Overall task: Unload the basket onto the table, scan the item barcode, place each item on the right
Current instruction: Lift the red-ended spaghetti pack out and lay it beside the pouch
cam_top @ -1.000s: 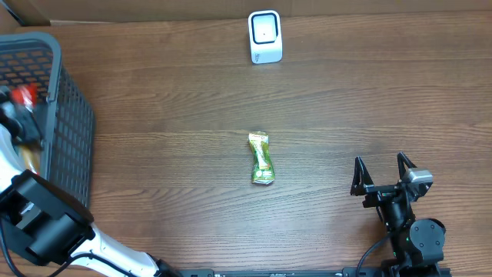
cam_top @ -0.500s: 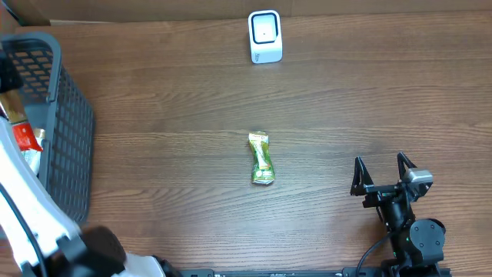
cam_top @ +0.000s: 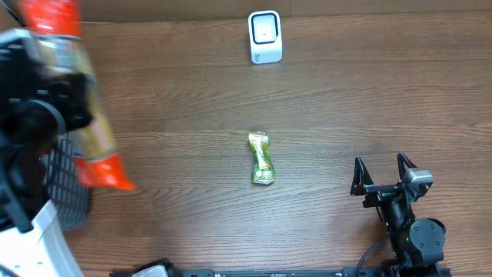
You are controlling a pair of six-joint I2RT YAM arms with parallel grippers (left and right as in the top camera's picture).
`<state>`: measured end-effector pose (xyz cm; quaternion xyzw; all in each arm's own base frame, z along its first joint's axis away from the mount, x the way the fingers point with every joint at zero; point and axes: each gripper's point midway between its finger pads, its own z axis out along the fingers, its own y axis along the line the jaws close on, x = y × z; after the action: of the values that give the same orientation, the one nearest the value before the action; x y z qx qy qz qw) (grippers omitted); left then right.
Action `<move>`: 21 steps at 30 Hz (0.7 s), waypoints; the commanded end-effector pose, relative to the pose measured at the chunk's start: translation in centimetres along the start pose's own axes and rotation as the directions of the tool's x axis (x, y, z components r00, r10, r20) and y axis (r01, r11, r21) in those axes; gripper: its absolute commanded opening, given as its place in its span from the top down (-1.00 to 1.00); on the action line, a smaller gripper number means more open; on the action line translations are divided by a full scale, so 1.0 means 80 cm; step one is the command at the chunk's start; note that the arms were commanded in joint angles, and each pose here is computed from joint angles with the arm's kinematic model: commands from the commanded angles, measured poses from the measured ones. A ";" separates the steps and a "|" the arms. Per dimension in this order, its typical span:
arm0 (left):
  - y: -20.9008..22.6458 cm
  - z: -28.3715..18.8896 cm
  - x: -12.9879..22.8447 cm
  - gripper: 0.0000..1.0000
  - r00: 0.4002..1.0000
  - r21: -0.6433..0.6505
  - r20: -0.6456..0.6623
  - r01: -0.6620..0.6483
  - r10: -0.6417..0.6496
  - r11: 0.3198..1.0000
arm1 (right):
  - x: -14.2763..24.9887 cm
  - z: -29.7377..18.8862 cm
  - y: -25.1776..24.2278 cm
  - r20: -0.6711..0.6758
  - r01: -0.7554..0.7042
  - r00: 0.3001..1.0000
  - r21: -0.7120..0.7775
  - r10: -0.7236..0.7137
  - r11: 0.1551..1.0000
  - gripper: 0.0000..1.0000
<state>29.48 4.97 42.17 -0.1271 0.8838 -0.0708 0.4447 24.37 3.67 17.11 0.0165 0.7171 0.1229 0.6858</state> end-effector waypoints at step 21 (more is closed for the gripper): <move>-0.136 0.308 0.344 0.92 0.751 0.060 -0.660 0.067 -0.011 0.996 | 0.002 0.000 -0.001 0.006 0.004 1.000 0.002 -0.004 1.000 -1.00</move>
<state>34.62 -13.69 10.03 -0.0717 0.9769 -0.1689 0.1100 24.37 3.67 17.12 0.0165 0.7170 0.1229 0.6860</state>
